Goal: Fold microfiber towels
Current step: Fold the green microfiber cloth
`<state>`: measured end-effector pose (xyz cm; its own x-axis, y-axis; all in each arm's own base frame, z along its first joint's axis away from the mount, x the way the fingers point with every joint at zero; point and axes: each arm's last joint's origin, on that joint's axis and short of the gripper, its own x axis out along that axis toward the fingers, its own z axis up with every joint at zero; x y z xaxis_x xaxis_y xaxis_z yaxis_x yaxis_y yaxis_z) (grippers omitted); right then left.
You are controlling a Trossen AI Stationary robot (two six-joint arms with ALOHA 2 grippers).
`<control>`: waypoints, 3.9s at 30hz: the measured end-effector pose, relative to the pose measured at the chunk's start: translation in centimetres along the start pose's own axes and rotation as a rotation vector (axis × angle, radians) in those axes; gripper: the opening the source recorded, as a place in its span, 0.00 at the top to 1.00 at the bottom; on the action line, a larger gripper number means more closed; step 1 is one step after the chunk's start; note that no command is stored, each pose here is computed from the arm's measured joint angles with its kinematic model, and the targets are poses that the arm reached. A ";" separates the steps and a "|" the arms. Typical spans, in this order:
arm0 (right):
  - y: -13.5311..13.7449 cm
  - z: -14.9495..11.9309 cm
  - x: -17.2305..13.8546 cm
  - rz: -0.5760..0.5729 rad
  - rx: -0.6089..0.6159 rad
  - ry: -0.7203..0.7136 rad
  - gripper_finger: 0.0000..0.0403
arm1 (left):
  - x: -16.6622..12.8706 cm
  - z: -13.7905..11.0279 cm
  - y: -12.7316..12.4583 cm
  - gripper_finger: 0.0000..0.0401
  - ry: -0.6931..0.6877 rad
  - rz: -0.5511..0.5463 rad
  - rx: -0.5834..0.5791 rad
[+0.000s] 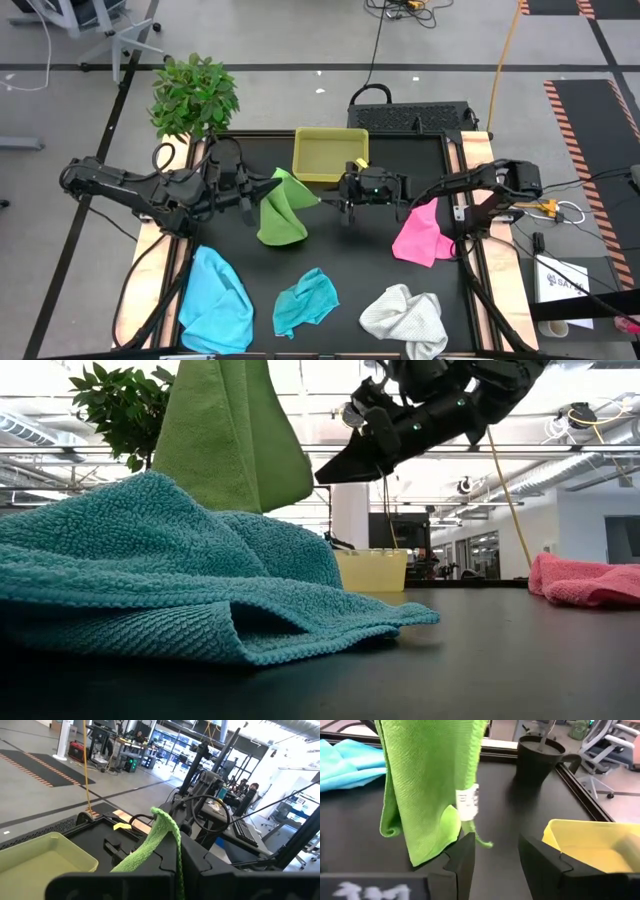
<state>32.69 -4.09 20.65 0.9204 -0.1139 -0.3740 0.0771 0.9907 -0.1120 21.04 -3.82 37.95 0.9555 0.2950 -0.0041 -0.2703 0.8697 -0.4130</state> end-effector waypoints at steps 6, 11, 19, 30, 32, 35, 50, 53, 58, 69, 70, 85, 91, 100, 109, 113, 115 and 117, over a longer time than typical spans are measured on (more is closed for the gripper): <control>0.0 -0.4 0.8 0.031 0.018 -0.019 0.64 | 0.0 0.0 0.0 0.99 0.000 0.000 0.000; 0.8 -1.0 2.7 0.108 0.076 -0.078 0.64 | 0.0 0.0 0.0 0.98 0.000 0.000 0.000; 1.2 -0.4 5.0 0.119 0.068 -0.080 0.65 | 0.0 0.0 0.0 0.98 0.002 -0.001 0.003; 0.2 1.8 3.8 0.131 0.172 -0.064 0.98 | 0.0 -0.1 0.0 0.99 0.009 0.002 0.027; 0.1 2.5 2.6 0.130 0.175 -0.034 0.99 | 0.0 -0.1 0.0 0.98 0.009 0.002 0.030; -0.2 4.0 -0.1 0.083 0.115 0.001 1.00 | 0.0 -0.1 0.0 0.98 0.009 0.002 0.048; -2.4 10.3 -13.9 -0.200 0.018 -0.225 1.00 | 2.6 1.1 2.0 0.98 -0.064 -0.022 0.135; -2.4 10.1 -14.7 -0.193 0.035 -0.198 1.00 | 4.0 0.3 2.8 0.97 -0.023 0.021 0.159; -1.6 8.9 -14.7 -0.110 0.105 -0.078 1.00 | 5.7 -0.7 4.0 0.99 0.027 0.082 0.185; -0.2 9.5 -16.5 0.106 0.195 -0.119 1.00 | 4.7 0.3 3.7 0.98 -0.001 0.022 0.140; -0.3 9.8 -17.0 0.105 0.201 -0.138 1.00 | 4.5 0.5 3.6 0.98 -0.016 0.012 0.125; -0.6 10.3 -17.6 0.054 0.168 -0.153 1.00 | 3.4 0.9 2.6 0.99 -0.048 -0.010 0.166; -1.4 10.0 -17.0 -0.070 0.095 -0.114 1.00 | 3.7 0.7 3.7 0.99 -0.006 0.058 0.201; -2.6 9.8 -17.0 -0.149 0.002 -0.104 1.00 | 4.1 0.8 5.6 0.99 0.040 0.150 0.276; -3.0 9.6 -16.9 -0.168 -0.033 -0.083 1.00 | 4.4 1.2 6.7 0.99 0.057 0.137 0.311; -2.6 9.2 -16.5 -0.119 0.014 -0.045 1.00 | 4.3 0.8 6.7 0.98 0.093 0.141 0.301; -2.3 9.0 -16.4 -0.098 0.045 -0.019 1.00 | 4.2 0.6 6.7 0.98 0.115 0.140 0.281; -1.9 8.8 -16.2 -0.068 0.075 0.001 1.00 | 4.2 0.2 6.5 0.99 0.149 0.120 0.261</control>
<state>21.04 -3.45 35.01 0.9118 -0.1812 -0.3686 0.1681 0.9835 -0.0677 23.24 3.13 35.42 0.9166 0.3571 -0.1798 -0.3847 0.9102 -0.1536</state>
